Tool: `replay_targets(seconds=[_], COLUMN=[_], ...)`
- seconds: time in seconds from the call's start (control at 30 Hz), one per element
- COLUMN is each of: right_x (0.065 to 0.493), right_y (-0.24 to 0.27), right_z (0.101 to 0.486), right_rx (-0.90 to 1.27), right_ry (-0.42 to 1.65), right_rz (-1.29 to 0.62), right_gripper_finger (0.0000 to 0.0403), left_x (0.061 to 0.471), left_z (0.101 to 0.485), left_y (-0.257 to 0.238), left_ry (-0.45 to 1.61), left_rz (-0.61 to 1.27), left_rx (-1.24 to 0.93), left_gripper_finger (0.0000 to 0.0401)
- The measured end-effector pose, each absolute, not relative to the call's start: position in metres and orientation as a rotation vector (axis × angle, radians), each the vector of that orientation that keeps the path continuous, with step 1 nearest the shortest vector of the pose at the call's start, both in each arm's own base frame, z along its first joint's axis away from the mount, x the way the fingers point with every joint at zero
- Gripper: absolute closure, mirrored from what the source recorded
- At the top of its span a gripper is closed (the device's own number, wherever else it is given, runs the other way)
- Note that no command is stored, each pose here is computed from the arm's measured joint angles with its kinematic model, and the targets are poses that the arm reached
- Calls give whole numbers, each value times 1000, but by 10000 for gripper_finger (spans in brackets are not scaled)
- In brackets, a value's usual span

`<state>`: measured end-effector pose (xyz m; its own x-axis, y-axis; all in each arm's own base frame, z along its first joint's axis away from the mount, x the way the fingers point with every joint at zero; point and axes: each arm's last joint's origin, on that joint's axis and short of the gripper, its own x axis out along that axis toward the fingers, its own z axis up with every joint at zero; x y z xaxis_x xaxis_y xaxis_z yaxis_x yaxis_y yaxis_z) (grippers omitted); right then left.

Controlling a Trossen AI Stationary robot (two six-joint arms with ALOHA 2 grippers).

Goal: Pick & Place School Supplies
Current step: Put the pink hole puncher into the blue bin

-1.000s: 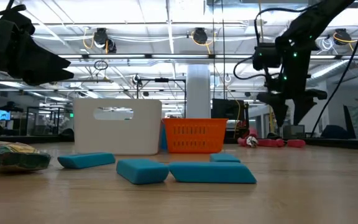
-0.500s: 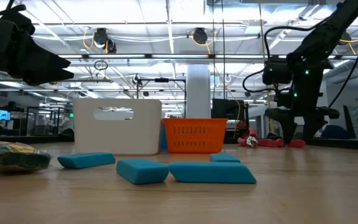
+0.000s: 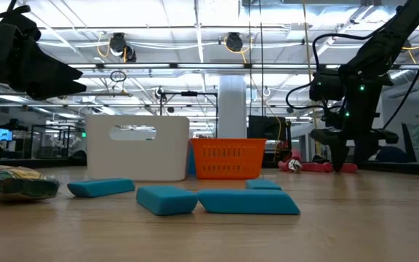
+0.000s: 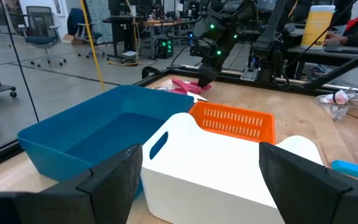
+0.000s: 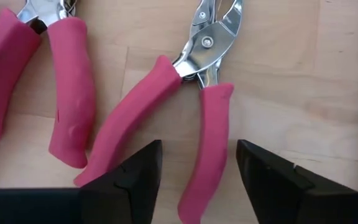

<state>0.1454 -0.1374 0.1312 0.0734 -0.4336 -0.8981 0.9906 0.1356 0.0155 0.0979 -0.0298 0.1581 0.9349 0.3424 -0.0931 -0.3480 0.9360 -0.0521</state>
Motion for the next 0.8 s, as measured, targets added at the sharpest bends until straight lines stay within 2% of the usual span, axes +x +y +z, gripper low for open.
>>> replay_targets(seconds=[0.8], right_x=[149], right_y=[-140], right_z=[133], right_rx=[762], right_ry=[868], right_rz=[-1241], right_gripper_finger=[346], left_x=[98], left_z=[158], left_y=[-30], left_ry=[83], left_rz=[353], left_rx=[-68], left_gripper_finger=[77])
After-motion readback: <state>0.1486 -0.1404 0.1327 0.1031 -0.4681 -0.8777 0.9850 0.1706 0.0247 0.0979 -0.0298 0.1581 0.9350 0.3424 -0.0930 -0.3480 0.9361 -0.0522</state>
